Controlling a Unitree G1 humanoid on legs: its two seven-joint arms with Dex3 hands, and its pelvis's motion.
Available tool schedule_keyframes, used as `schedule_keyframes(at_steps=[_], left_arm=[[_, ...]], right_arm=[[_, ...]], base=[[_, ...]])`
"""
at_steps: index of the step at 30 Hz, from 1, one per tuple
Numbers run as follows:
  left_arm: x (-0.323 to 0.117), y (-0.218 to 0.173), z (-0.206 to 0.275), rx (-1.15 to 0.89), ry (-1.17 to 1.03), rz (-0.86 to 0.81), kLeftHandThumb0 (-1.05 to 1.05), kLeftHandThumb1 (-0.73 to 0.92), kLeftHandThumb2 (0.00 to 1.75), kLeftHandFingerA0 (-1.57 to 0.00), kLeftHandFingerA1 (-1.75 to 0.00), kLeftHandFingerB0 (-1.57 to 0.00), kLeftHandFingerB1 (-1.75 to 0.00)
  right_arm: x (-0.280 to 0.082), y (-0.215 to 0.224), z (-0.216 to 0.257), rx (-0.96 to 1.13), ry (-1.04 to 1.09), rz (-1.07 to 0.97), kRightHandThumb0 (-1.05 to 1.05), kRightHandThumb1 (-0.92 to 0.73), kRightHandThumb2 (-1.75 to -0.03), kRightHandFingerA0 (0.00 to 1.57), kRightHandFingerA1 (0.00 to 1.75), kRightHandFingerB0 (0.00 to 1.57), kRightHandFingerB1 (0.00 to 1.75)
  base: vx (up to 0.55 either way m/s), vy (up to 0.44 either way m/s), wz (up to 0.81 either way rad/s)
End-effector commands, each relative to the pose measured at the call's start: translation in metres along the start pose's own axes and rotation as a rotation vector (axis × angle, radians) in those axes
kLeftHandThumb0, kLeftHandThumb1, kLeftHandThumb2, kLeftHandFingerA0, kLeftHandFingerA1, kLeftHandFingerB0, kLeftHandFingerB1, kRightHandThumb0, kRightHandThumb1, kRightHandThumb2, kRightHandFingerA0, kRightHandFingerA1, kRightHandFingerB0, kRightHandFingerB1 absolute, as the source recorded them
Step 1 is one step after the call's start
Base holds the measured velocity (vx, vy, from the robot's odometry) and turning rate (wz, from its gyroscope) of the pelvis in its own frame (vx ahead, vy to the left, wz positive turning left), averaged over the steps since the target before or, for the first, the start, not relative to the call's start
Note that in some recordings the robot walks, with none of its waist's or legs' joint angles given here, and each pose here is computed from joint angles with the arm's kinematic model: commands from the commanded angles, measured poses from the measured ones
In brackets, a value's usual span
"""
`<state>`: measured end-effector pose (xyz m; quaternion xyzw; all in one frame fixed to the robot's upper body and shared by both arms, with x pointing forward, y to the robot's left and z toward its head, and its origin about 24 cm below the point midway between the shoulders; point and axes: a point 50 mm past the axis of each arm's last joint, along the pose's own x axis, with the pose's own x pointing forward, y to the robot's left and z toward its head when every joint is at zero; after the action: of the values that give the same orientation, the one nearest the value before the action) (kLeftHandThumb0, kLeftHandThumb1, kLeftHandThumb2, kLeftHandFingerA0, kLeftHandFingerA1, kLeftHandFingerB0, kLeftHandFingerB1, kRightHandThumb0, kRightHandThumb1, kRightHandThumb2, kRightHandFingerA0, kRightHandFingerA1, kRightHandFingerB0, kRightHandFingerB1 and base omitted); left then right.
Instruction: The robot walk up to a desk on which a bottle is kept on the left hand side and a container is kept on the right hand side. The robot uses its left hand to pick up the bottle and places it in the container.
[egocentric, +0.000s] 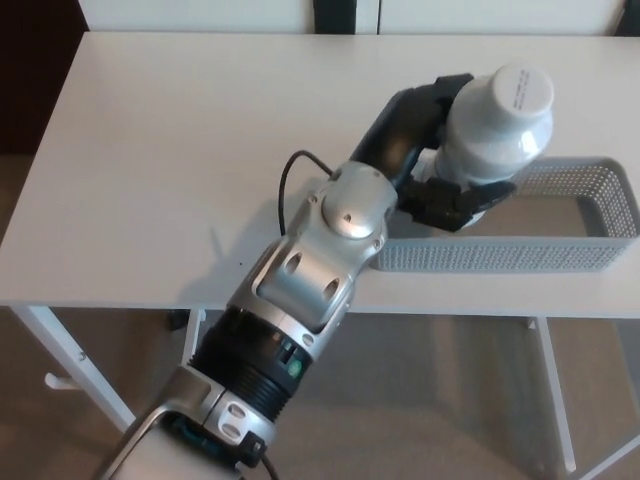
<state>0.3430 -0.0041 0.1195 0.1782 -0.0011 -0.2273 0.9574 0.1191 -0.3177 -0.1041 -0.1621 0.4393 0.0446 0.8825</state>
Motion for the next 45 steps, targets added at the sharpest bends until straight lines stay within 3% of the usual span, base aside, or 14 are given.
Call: schedule_keyframes(at_steps=[1, 4, 5, 8, 9, 11, 12, 13, 19, 45], left_arm=[[0.001, -0.004, 0.006, -0.004, -0.048, 0.026, -0.22, 0.69, 0.94, -1.12, -1.40, -0.84, -1.28], [0.001, -0.001, 0.004, 0.011, -0.039, 0.041, -0.23, 0.69, 0.92, -1.14, -1.34, -0.86, -1.24], [0.001, 0.000, 0.003, 0.009, -0.032, 0.052, -0.25, 0.76, 0.82, -1.11, -1.29, -0.89, -1.16], [0.001, 0.002, 0.001, -0.008, -0.021, 0.076, -0.25, 0.77, 0.76, -1.09, -1.20, -0.85, -1.10], [0.000, 0.003, 0.000, -0.003, -0.032, 0.098, -0.55, 0.69, 0.61, -0.58, -0.67, -0.44, -0.37], [-0.002, 0.003, -0.001, 0.009, -0.048, 0.120, -0.55, 0.69, 0.61, -0.58, -0.67, -0.44, -0.37], [-0.003, 0.002, -0.002, 0.090, -0.032, 0.162, -0.83, 0.54, 0.92, 0.00, -0.13, -0.08, -0.20], [-0.003, 0.002, -0.003, 0.117, -0.023, 0.180, -0.91, 0.58, 0.92, 0.00, 0.00, 0.00, -0.07], [-0.005, 0.009, -0.003, 0.131, -0.043, 0.254, -0.91, 0.56, 0.91, 0.00, 0.00, 0.00, -0.03], [-0.008, 0.037, 0.004, 0.096, -0.085, 0.247, -0.87, 0.52, 0.88, 0.00, 0.00, 0.00, -0.03]], right_arm=[[-0.003, -0.007, -0.001, -0.025, 0.020, -0.002, -0.45, -0.70, -0.61, 0.69, 0.47, 0.54, 0.40], [-0.003, -0.007, -0.002, -0.030, 0.023, 0.001, -0.45, -0.70, -0.61, 0.69, 0.47, 0.53, 0.40], [-0.003, -0.007, -0.002, -0.034, 0.024, 0.003, -0.46, -0.69, -0.61, 0.68, 0.47, 0.53, 0.40], [-0.004, -0.006, -0.002, -0.041, 0.023, 0.004, -0.46, -0.70, -0.61, 0.68, 0.47, 0.52, 0.40], [-0.003, -0.005, -0.002, -0.043, 0.023, 0.003, -0.46, -0.69, -0.61, 0.68, 0.48, 0.52, 0.40], [-0.003, -0.005, -0.002, -0.044, 0.024, 0.001, -0.46, -0.69, -0.61, 0.68, 0.48, 0.52, 0.40], [-0.003, -0.006, -0.003, -0.050, 0.026, 0.001, -0.45, -0.69, -0.61, 0.68, 0.48, 0.53, 0.40], [-0.003, -0.006, -0.003, -0.056, 0.029, 0.001, -0.46, -0.70, -0.61, 0.68, 0.47, 0.53, 0.40], [-0.003, -0.007, 0.000, -0.063, 0.028, 0.013, -0.47, -0.69, -0.61, 0.66, 0.48, 0.50, 0.39], [-0.001, -0.011, 0.011, -0.104, 0.019, 0.020, -0.45, -0.71, -0.61, 0.68, 0.46, 0.47, 0.38]], base=[[0.00, 0.000, 0.00], [0.00, 0.000, 0.00], [0.00, 0.000, 0.00], [0.00, 0.000, 0.00], [0.00, 0.000, 0.00], [0.00, 0.000, 0.00], [0.00, 0.000, 0.00], [0.00, 0.000, 0.00], [0.00, 0.000, 0.00], [0.00, 0.000, 0.00]])
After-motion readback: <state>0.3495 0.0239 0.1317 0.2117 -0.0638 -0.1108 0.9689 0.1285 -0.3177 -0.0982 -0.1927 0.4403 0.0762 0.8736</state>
